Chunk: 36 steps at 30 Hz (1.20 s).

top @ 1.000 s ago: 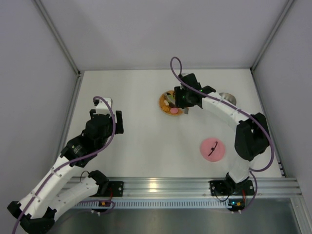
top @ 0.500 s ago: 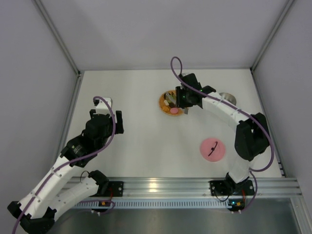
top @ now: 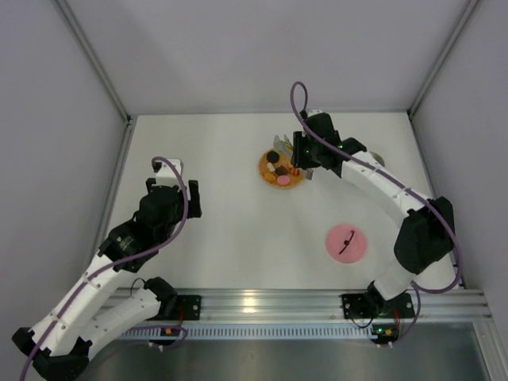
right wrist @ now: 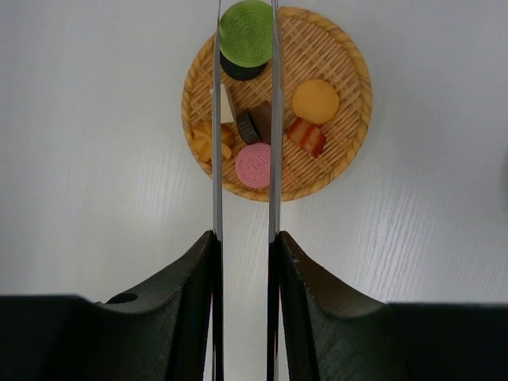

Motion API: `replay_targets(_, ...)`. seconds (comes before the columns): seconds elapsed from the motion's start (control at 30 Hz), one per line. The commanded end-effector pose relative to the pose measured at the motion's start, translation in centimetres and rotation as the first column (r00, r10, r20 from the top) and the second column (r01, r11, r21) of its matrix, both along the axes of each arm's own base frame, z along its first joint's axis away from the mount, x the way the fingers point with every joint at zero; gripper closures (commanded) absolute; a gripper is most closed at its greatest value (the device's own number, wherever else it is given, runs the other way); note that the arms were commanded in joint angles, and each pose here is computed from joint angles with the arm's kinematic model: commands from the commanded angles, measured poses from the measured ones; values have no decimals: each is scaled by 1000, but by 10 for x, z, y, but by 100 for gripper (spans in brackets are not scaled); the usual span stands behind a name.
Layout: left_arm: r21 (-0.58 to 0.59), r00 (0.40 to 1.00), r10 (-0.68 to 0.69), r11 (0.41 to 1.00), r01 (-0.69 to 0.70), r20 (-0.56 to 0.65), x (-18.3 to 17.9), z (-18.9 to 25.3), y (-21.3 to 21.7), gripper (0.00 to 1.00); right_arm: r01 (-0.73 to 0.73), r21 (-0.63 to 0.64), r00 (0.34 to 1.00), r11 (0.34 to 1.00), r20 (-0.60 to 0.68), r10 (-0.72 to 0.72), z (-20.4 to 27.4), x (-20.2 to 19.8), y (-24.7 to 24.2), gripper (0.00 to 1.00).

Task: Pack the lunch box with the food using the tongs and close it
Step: Pick up the fake food from the plate, then place the fake food in the packing box.

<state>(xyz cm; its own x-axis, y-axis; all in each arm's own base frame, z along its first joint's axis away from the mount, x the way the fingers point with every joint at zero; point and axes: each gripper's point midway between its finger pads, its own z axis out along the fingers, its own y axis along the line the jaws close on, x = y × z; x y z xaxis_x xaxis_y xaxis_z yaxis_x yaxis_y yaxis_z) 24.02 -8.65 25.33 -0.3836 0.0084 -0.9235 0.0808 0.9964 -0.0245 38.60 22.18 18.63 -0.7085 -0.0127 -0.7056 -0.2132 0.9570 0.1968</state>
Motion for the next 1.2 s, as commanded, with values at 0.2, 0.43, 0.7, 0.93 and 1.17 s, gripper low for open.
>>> replay_targets(0.2,-18,999,-4,1000,5,34,2,7,-1,25,121,38,984,992,125,-125,53,-18,-61,69)
replay_targets(0.43,-21,999,-5,1000,6,34,2,8,-2,25,342,27,929,939,142,-342,48,-56,-154,68)
replay_targets(0.7,-22,999,-11,1000,11,32,2,7,-3,25,484,-41,867,874,157,-473,36,-93,-207,66)
replay_targets(0.93,-20,999,-3,1000,4,32,2,7,-1,25,526,-87,848,846,135,-513,18,-90,-223,65)
replay_targets(1.17,-17,1000,-2,1000,3,30,2,6,-1,25,546,-94,836,832,122,-535,7,-81,-227,65)
